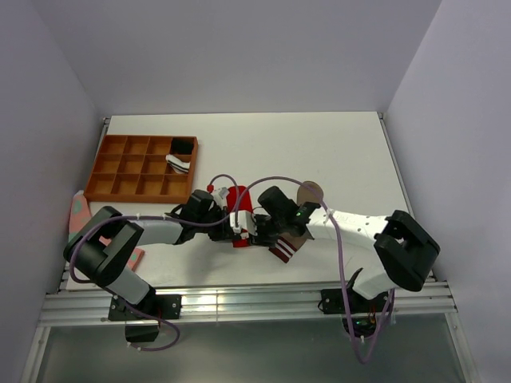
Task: Roll the socks
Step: Roll the sock at the center of the board.
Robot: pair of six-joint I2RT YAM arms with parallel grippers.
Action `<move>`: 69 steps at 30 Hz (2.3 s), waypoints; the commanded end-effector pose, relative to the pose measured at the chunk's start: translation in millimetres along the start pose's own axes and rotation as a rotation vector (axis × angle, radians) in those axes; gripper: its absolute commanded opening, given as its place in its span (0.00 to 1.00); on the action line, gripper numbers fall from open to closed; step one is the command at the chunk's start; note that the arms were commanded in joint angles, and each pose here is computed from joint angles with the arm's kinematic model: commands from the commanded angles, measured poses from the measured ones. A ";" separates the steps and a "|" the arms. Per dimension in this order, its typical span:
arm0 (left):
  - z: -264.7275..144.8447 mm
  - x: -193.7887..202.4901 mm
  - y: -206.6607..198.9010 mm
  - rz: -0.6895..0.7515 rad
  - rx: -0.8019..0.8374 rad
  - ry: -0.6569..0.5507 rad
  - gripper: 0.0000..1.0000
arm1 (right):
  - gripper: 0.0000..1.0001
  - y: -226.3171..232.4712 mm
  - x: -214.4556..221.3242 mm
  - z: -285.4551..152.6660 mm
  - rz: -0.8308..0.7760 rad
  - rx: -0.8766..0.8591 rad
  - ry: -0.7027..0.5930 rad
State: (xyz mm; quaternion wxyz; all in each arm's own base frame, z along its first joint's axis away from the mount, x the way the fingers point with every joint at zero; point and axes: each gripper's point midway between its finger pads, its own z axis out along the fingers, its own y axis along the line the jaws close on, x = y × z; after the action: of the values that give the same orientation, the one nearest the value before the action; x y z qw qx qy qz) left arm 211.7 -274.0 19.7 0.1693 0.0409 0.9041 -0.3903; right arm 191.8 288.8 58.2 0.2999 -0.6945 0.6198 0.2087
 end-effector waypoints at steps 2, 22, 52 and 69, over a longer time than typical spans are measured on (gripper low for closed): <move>-6.7 16.1 22.4 -0.011 -0.091 0.069 0.00 | 0.54 -6.0 -18.3 3.5 -0.031 0.014 -0.019; -10.4 14.8 14.8 -0.020 -0.049 0.052 0.00 | 0.41 -6.7 -14.5 39.4 -0.035 -0.003 0.079; -38.8 -7.4 -1.4 -0.121 0.054 -0.231 0.13 | 0.07 14.1 3.7 40.7 0.339 -0.300 0.236; -64.2 -11.4 -16.9 0.087 0.118 -0.477 0.38 | 0.08 5.6 7.4 41.7 0.604 -0.561 0.328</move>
State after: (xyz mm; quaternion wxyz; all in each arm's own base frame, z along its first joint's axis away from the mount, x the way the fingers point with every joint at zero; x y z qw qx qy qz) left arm 193.7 -236.5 60.1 0.3329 -0.0295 0.8382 -0.4310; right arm 196.4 319.3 20.6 -0.0332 -0.5720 0.7509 0.3284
